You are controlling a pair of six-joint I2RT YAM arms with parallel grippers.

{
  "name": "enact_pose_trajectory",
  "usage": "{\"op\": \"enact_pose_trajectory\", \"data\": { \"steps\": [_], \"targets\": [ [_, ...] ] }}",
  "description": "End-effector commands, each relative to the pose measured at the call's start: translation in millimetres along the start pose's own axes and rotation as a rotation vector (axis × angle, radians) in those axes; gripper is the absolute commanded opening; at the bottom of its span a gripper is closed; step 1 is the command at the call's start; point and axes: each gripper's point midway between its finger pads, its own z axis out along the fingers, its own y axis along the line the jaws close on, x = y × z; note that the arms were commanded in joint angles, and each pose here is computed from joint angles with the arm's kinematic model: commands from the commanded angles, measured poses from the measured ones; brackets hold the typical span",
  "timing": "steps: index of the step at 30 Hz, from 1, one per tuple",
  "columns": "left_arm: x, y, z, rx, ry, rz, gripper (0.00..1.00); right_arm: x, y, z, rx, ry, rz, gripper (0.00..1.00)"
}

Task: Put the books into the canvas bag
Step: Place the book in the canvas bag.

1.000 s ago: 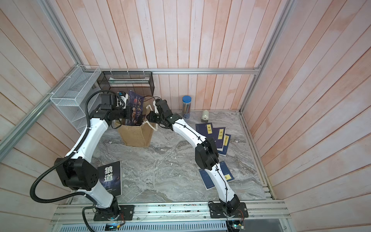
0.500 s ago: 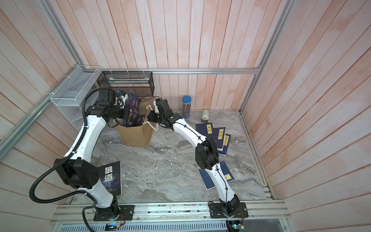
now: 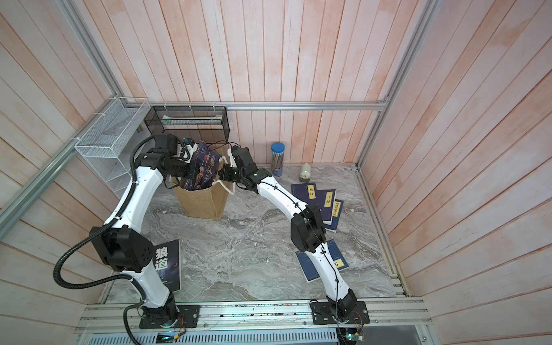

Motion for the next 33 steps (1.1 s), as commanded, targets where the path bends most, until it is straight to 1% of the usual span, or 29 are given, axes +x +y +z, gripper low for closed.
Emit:
{"op": "enact_pose_trajectory", "data": {
  "steps": [1,7,11,17,21,23,25,26,27,29,33],
  "targets": [
    [-2.1,-10.1,4.4,0.034,0.02,0.014,0.08,-12.3,8.0,-2.5,-0.038,-0.031,-0.031,0.0],
    [1.2,-7.4,23.5,0.055,0.061,-0.022,0.09,-9.7,7.6,-0.7,-0.031,-0.029,-0.051,0.0],
    [-2.2,-9.1,32.9,0.164,0.06,-0.078,0.11,-8.5,7.4,-0.2,-0.032,-0.025,-0.059,0.0],
    [4.8,13.1,56.0,0.232,0.08,-0.137,0.13,-4.3,5.0,3.4,-0.036,-0.011,-0.058,0.0],
    [12.9,29.6,69.5,0.189,0.11,-0.148,0.15,-2.3,3.7,4.8,-0.038,-0.005,-0.057,0.0],
    [12.7,36.5,72.9,0.157,0.111,-0.145,0.2,-2.8,3.8,4.8,-0.038,-0.007,-0.06,0.0],
    [10.0,42.5,74.1,0.125,0.105,-0.143,0.28,-3.8,4.3,4.7,-0.039,-0.011,-0.06,0.0],
    [9.3,45.7,74.6,0.11,0.104,-0.143,0.3,-3.2,3.6,5.5,-0.039,-0.01,-0.06,0.0],
    [7.3,48.5,73.9,0.093,0.101,-0.145,0.34,-3.9,4.3,5.4,-0.041,-0.013,-0.061,0.0],
    [4.0,53.5,70.8,0.06,0.093,-0.153,0.39,-5.0,5.2,5.0,-0.043,-0.016,-0.063,0.0],
    [-8.0,62.7,55.5,-0.008,0.051,-0.149,0.42,-5.4,4.9,5.5,-0.043,-0.019,-0.063,0.0]
  ]
}}
